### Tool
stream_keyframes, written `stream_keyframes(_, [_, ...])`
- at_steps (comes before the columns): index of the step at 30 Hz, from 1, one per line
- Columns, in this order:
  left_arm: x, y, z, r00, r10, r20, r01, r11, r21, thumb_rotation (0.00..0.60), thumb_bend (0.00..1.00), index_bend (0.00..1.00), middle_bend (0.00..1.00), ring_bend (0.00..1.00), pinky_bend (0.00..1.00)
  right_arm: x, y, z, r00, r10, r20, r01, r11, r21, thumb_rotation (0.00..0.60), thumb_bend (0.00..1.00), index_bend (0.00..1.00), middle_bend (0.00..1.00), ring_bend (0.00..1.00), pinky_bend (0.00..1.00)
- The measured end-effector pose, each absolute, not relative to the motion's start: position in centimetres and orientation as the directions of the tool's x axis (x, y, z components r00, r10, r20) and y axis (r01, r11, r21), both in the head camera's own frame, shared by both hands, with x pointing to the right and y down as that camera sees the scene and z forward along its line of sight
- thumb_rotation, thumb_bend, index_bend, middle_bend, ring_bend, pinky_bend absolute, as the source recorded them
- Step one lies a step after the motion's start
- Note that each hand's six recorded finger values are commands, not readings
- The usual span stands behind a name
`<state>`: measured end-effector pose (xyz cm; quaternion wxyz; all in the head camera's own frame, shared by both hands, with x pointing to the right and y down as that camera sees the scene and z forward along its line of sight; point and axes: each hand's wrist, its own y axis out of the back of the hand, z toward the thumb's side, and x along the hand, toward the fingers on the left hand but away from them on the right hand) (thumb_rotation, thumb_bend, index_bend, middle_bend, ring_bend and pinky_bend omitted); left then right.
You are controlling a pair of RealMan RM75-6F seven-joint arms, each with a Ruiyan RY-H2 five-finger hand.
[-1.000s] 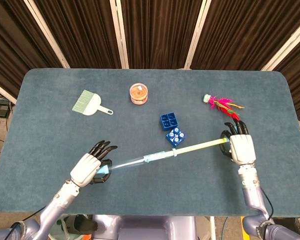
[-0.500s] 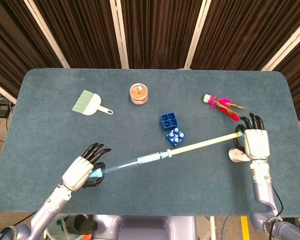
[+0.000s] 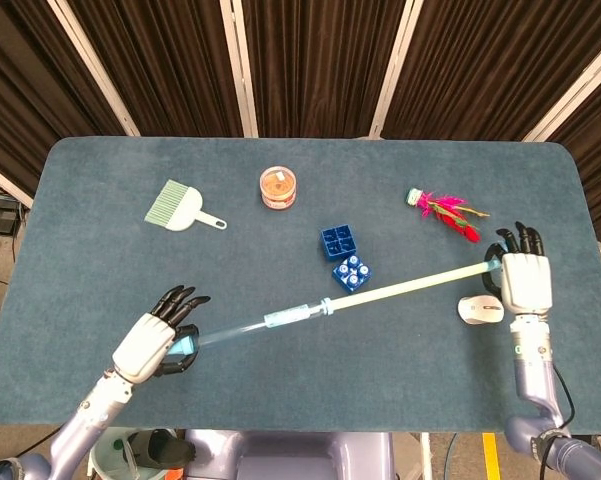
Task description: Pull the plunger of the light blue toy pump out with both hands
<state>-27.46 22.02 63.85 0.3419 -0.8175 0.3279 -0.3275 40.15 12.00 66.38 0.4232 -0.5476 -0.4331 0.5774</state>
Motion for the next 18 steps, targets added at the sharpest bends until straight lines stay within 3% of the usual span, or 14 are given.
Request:
stream_keyframes(11, [-26.7, 21.5, 65.3, 0.575, -0.752, 0.322, -0.300, -0.560, -0.772, 0.600, 0.60, 0.60, 0.11, 0.00, 0.00, 39.2, 13.4, 66.2, -0.019, 0.959, -0.281, -0.012, -0.281, -0.960, 0.600, 0.61, 0.85, 0.25, 0.11, 0.12])
stream_keyframes(18, [-27.6, 21.5, 66.8, 0.561, -0.741, 0.369, -0.280, -0.589, -0.758, 0.600, 0.51, 0.40, 0.09, 0.00, 0.00, 39.4, 15.8, 66.8, -0.009, 0.947, -0.321, -0.033, -0.321, -0.946, 0.600, 0.62, 0.81, 0.24, 0.10, 0.12])
